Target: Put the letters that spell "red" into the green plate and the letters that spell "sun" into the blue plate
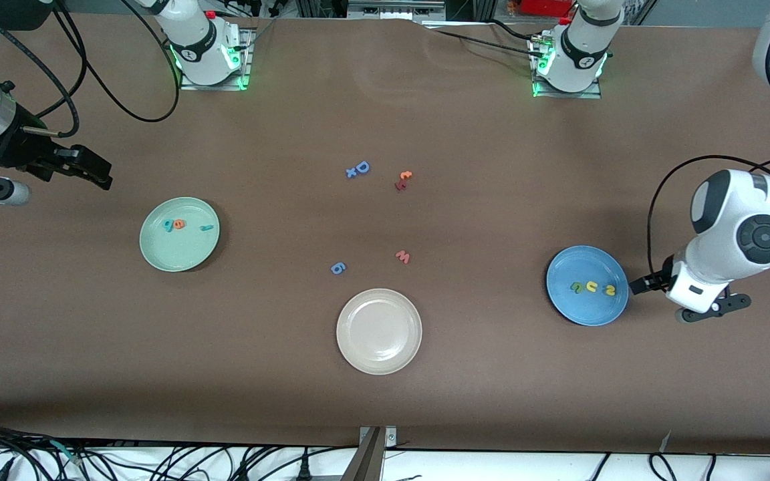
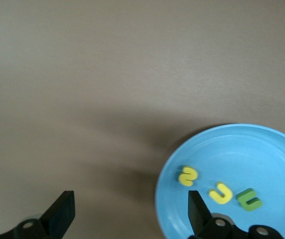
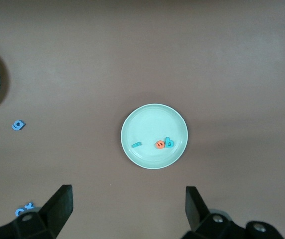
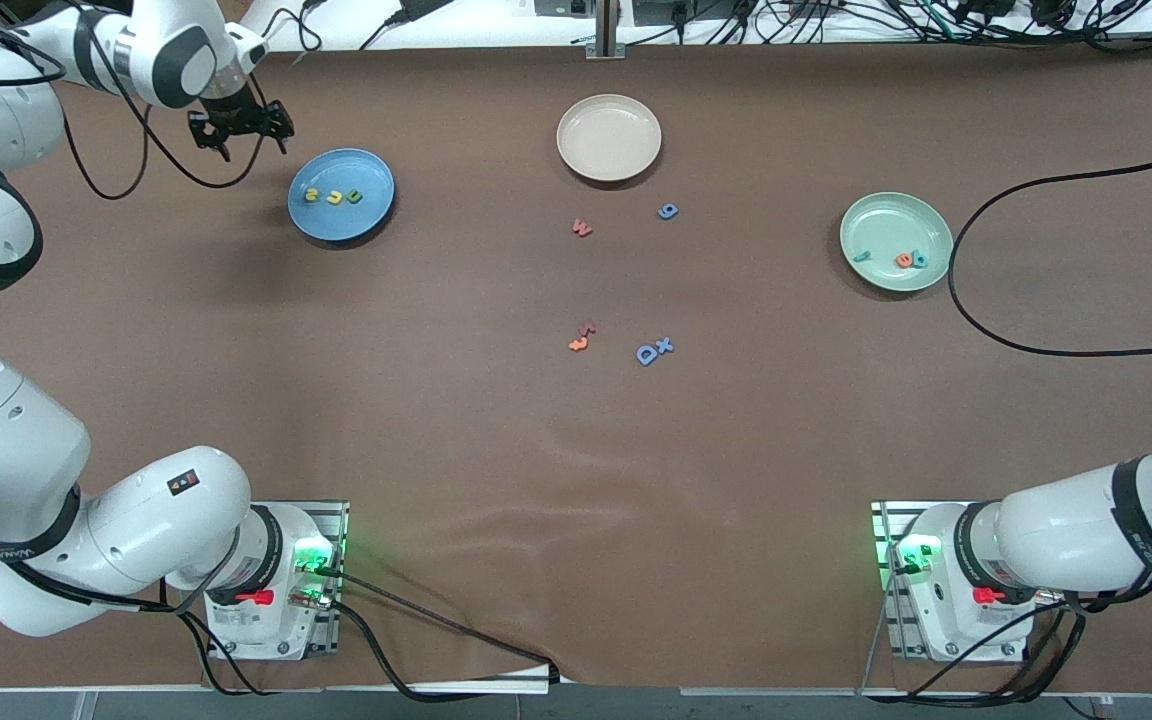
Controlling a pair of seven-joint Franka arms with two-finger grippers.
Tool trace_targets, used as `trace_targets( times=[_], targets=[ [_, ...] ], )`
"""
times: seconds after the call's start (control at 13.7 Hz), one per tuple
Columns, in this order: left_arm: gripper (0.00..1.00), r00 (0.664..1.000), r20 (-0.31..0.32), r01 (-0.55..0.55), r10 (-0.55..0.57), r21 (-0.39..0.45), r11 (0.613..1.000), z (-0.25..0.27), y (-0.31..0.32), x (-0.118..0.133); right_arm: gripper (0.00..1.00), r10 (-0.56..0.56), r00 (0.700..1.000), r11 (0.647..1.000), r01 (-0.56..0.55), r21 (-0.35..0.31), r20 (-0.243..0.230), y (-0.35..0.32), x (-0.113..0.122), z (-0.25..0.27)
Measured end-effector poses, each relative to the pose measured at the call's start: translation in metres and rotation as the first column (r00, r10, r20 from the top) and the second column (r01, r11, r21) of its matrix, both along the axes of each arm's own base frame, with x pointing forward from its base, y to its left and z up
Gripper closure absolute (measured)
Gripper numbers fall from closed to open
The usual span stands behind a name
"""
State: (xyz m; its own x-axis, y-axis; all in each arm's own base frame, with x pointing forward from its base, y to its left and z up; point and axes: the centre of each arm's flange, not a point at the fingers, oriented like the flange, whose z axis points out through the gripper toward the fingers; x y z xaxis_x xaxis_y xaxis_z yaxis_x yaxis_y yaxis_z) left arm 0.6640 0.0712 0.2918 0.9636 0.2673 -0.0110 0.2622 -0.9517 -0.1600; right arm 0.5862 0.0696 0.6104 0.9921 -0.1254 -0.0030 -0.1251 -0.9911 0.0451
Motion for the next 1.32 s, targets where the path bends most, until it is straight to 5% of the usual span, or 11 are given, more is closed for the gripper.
trace_targets(
  times=[0.15, 0.51, 1.32],
  targets=[
    [0.00, 1.000, -0.009, 0.029, -0.029, 0.012, 1.000, 0.019, 0.020, 0.001, 0.00, 0.000, 1.000, 1.000, 0.000, 0.000, 0.000, 0.000, 0.000, 0.000],
    [0.00, 0.977, -0.045, 0.202, -0.210, -0.126, 0.971, 0.082, 0.042, -0.031, 0.00, 0.000, 1.000, 1.000, 0.000, 0.001, 0.001, 0.000, 0.000, 0.000],
    [0.00, 0.968, 0.000, 0.247, -0.251, -0.159, 0.956, 0.266, -0.060, -0.094, 0.00, -0.002, 0.999, 1.000, 0.002, 0.005, 0.036, -0.001, 0.004, 0.004]
  ],
)
